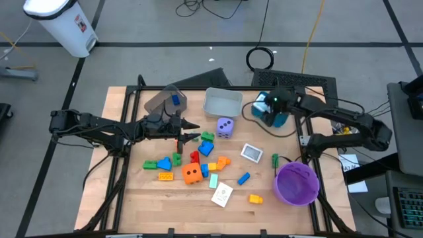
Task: Pick & Place Toys
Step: Put the blue deck of cards into the blue bin
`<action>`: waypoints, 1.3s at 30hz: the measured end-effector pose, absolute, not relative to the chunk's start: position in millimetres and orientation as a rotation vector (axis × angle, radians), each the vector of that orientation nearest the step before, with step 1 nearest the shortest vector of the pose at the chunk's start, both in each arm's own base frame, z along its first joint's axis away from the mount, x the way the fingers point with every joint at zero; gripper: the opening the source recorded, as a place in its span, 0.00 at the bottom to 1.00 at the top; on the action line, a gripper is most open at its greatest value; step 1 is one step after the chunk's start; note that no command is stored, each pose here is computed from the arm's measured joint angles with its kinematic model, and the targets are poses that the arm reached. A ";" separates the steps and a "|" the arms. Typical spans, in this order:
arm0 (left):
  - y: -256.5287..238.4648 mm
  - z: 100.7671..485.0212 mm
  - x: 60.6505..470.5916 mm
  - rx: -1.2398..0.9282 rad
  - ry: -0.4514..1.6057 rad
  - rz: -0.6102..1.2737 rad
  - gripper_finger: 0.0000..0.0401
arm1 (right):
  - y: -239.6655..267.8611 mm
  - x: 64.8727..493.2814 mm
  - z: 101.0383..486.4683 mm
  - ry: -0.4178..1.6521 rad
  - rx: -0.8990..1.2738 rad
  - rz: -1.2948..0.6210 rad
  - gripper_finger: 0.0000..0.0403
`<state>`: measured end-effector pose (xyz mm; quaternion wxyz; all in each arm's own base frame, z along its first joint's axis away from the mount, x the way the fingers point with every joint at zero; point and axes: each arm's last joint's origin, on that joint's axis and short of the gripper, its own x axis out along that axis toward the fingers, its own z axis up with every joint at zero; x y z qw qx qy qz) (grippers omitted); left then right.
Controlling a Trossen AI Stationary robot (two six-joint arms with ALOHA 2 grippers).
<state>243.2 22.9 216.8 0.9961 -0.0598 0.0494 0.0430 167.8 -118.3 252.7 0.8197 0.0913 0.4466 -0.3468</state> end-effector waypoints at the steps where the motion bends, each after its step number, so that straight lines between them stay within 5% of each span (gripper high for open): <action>1: 22.9 216.8 243.2 -0.119 0.099 0.086 0.44 | -121.1 165.8 252.8 0.949 0.202 -0.754 0.76; 39: 22.9 216.7 243.2 -0.119 0.100 0.086 0.44 | -160.4 151.9 166.1 0.978 0.315 -0.804 0.75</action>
